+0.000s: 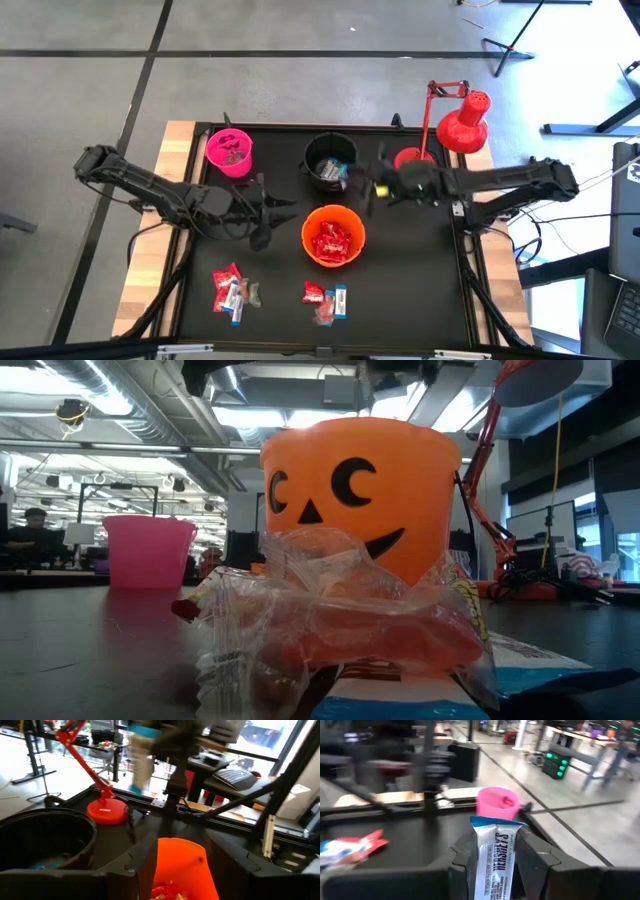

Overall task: Sort candy
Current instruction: Put the white chocolate into the black bucket

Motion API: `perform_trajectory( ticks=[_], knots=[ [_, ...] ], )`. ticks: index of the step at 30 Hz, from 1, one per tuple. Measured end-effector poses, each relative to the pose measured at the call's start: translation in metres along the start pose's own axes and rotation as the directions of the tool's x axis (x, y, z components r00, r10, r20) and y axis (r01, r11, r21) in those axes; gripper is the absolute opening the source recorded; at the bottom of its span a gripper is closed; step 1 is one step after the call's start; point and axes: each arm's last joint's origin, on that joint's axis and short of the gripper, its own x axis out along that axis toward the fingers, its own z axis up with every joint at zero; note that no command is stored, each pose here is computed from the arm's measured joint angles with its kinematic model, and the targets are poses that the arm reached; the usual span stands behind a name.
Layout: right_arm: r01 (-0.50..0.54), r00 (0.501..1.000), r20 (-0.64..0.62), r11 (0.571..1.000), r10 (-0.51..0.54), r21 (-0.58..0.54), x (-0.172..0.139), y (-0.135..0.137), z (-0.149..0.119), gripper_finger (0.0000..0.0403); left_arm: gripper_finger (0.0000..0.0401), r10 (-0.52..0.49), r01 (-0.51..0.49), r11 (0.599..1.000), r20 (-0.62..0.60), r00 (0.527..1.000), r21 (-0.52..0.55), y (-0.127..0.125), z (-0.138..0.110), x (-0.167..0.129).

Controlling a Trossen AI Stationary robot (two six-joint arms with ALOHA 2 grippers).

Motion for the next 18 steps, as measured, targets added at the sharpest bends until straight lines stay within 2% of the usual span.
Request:
perform_trajectory(
  ticks=[9,14,18],
  knots=[
    [0.093,0.993,-0.073,0.994,-0.088,0.065,0.044,-0.067,-0.022,0.0105,0.0153,-0.033,0.033,0.999,-0.004,0.999,0.008,-0.012,-0.003,-0.006],
    [0.105,0.988,-0.128,0.988,-0.091,0.111,0.058,-0.08,-0.036,0.0107,0.0153,-0.034,0.034,0.999,-0.003,0.999,0.011,-0.015,-0.004,-0.008],
    [0.137,0.983,-0.137,0.983,-0.12,0.122,0.061,-0.081,-0.039,0.0126,0.0153,-0.032,0.032,0.999,-0.003,0.999,0.012,-0.015,-0.004,-0.008]
  ],
)
